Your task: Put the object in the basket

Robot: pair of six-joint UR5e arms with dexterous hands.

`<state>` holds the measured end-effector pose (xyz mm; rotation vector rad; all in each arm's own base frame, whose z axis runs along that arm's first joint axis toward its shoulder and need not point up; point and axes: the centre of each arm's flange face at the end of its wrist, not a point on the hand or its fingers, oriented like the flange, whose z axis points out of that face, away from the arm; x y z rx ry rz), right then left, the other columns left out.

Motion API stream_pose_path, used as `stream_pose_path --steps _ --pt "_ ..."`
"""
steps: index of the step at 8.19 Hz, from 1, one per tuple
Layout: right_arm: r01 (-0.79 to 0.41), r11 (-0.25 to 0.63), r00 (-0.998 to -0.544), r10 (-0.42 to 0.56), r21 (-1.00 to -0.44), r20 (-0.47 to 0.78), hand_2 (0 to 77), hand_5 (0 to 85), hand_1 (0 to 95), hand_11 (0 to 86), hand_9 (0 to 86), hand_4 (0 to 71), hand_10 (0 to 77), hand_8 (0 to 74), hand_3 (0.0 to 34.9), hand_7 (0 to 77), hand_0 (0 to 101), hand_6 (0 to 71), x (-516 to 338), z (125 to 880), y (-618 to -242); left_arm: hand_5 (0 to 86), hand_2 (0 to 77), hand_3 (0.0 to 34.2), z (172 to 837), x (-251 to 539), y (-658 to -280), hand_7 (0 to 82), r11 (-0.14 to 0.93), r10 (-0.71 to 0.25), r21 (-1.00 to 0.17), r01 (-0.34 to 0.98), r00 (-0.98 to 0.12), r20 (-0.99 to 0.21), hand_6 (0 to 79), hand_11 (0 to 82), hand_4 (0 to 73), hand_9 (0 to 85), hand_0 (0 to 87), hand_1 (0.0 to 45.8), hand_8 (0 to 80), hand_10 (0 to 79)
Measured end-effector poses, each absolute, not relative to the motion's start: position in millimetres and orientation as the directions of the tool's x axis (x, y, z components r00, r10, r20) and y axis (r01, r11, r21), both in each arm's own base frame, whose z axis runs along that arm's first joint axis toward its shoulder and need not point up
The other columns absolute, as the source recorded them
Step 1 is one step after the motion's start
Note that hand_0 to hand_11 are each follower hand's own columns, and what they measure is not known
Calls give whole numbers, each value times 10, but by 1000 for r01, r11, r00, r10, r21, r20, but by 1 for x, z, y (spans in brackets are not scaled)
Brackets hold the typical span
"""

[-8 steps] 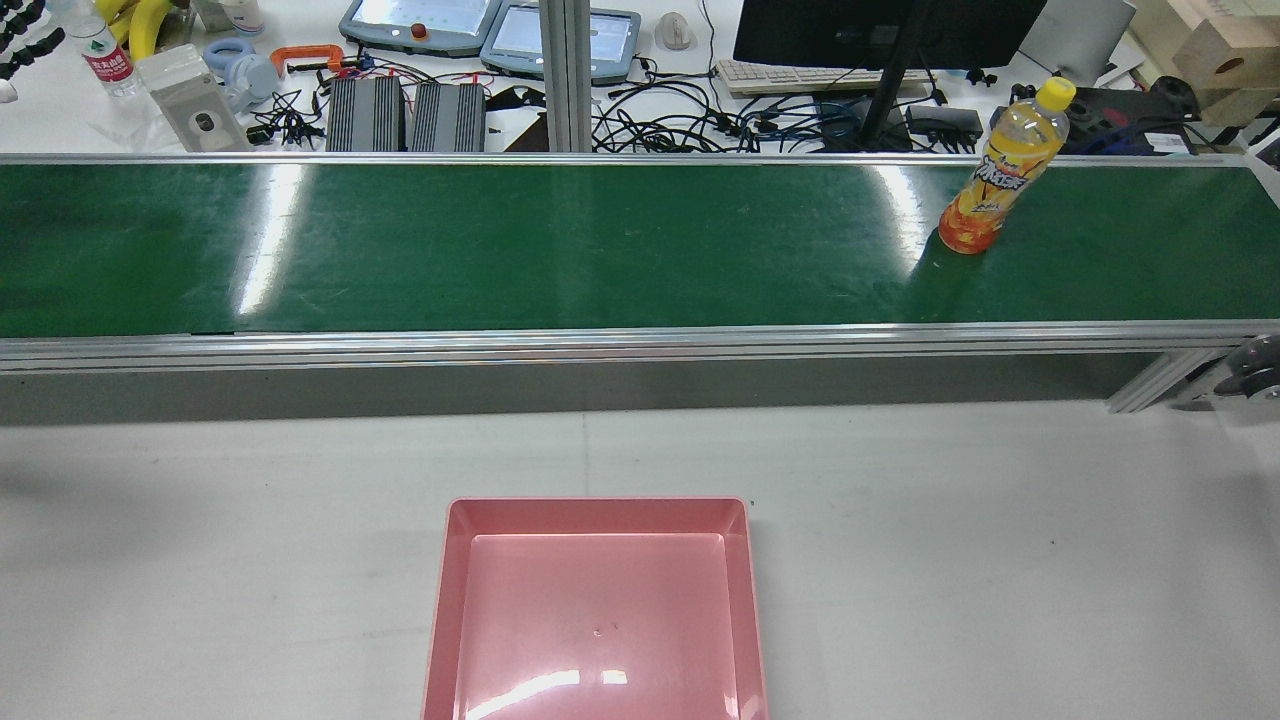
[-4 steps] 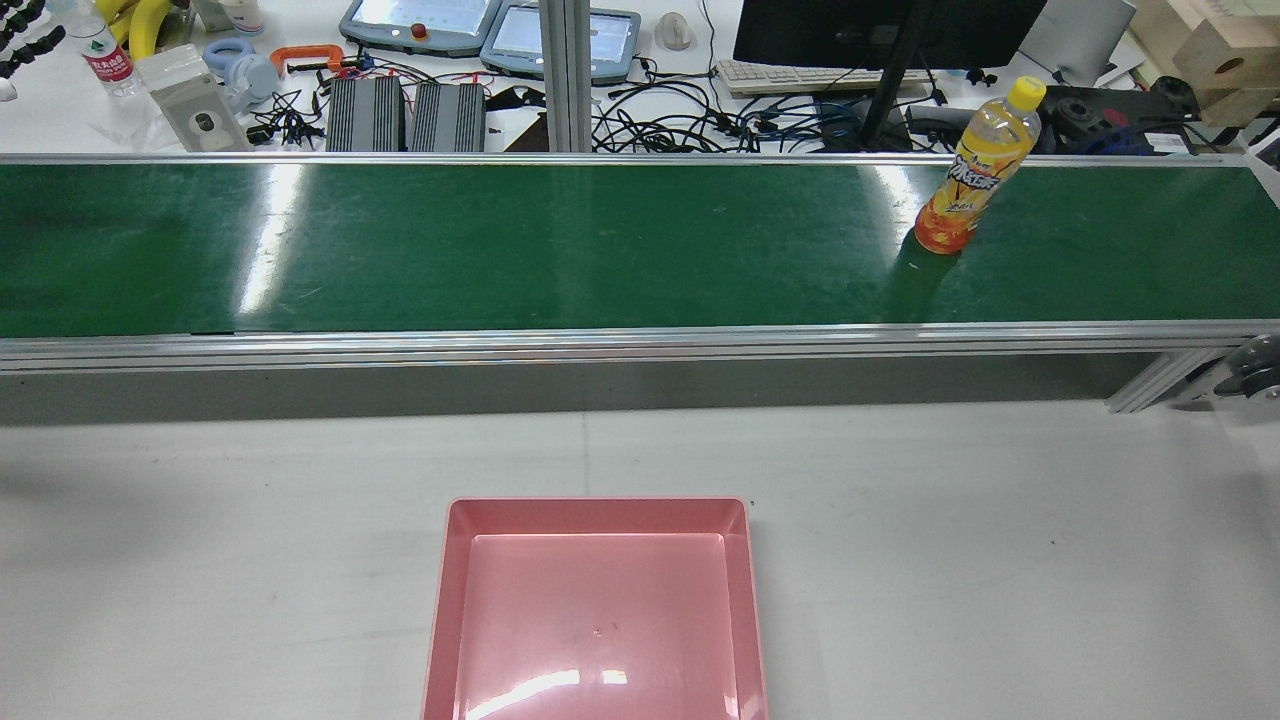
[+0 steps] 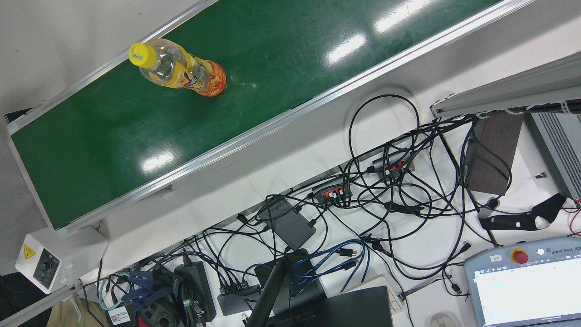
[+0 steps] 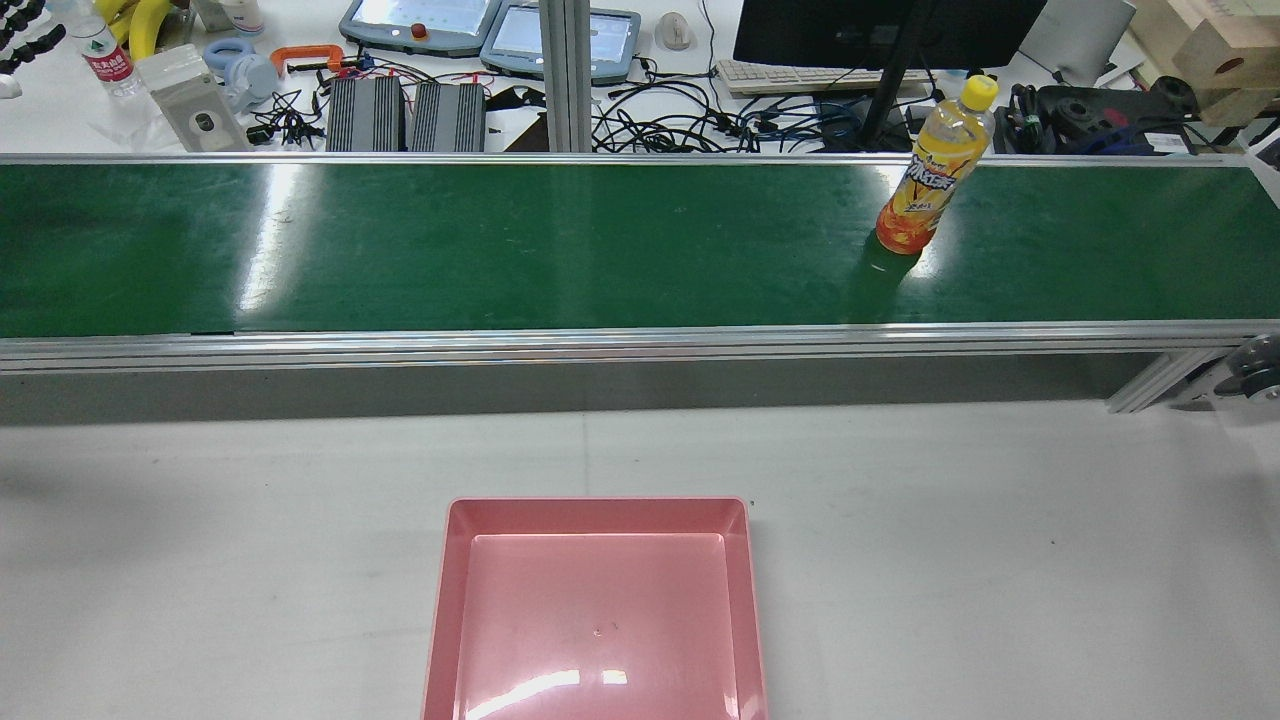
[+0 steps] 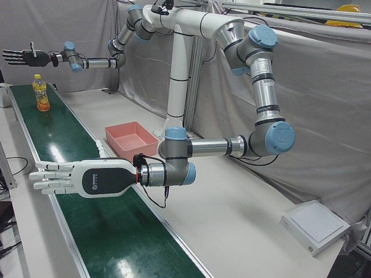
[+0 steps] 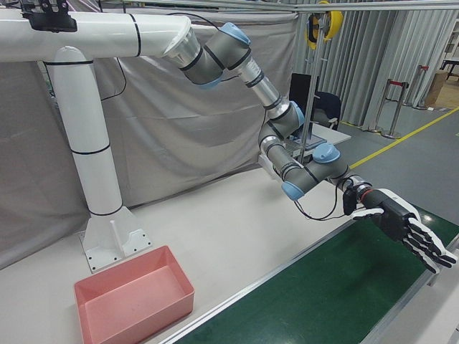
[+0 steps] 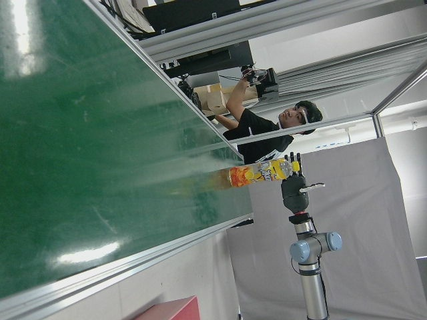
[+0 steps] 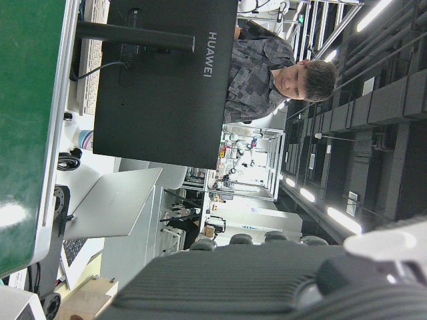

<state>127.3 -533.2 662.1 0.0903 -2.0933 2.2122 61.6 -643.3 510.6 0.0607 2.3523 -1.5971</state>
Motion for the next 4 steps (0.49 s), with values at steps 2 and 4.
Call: stream_pose_path --steps 2,4 --pt "-109 -54 -994 28 -993 108 5 0 0 0 0 0 0 0 2 5 3 0 127 662 -533 158 49 0 510 62 -643 5 384 -130 -902 199 -955 -266 16 87 5 5 473 125 5 44" --pt "-109 -54 -994 28 -993 108 5 0 0 0 0 0 0 0 2 5 3 0 127 662 -533 158 27 0 509 61 -643 5 385 -129 -901 198 -955 -265 16 87 11 5 472 120 5 44"
